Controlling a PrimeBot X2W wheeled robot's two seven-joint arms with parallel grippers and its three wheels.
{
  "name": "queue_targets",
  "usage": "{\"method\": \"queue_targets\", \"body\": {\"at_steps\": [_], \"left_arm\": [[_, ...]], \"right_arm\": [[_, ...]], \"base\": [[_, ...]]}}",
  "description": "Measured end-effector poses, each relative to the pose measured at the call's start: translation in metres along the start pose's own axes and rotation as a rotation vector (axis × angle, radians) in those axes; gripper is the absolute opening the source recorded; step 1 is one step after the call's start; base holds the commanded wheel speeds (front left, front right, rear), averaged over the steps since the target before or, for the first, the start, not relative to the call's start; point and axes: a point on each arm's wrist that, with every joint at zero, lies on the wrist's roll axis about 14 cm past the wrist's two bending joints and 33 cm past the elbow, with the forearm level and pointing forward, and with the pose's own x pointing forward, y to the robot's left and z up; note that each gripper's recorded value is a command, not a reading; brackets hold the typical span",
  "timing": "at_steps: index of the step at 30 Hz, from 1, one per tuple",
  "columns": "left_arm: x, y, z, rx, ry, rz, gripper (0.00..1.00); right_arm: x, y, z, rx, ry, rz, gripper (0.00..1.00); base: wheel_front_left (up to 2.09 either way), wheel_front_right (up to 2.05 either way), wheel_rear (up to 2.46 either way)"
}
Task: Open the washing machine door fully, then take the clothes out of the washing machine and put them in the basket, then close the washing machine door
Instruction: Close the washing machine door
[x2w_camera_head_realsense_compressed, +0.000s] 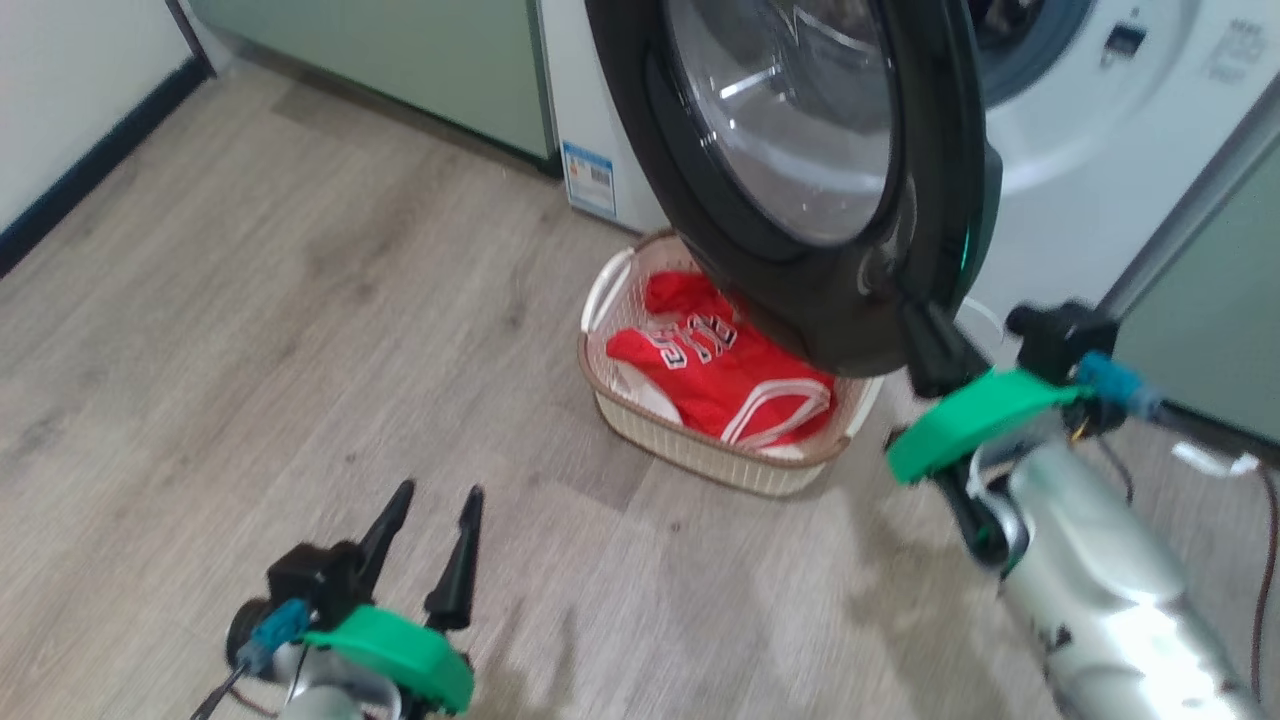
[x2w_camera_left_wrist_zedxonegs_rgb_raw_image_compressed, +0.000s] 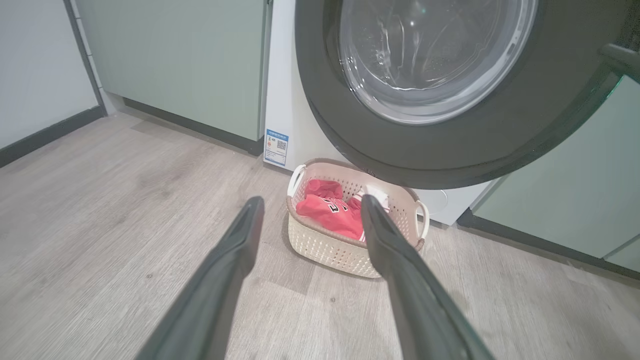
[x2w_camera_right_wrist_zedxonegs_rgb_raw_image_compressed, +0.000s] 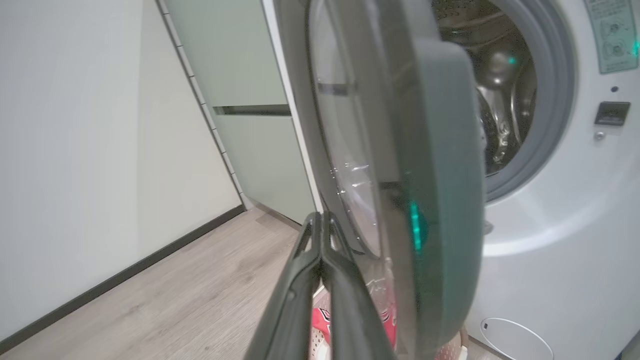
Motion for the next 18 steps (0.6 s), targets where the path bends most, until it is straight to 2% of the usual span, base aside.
{"method": "queue_targets", "body": {"at_steps": [9, 18], "left_arm": [[0.026, -0.023, -0.013, 0.004, 0.056, -0.042, 1.0], [0.047, -0.038, -0.014, 0.011, 0.065, -0.07, 1.0]], "right_arm": [[0.024, -0.061, 0.025, 0.026, -0.08, -0.117, 0.0], [0.046, -0.12, 0.045, -0.01, -0.1, -0.212, 0.0]], "base": [[0.0, 0.0, 0.0], [0.0, 0.0, 0.0]]}}
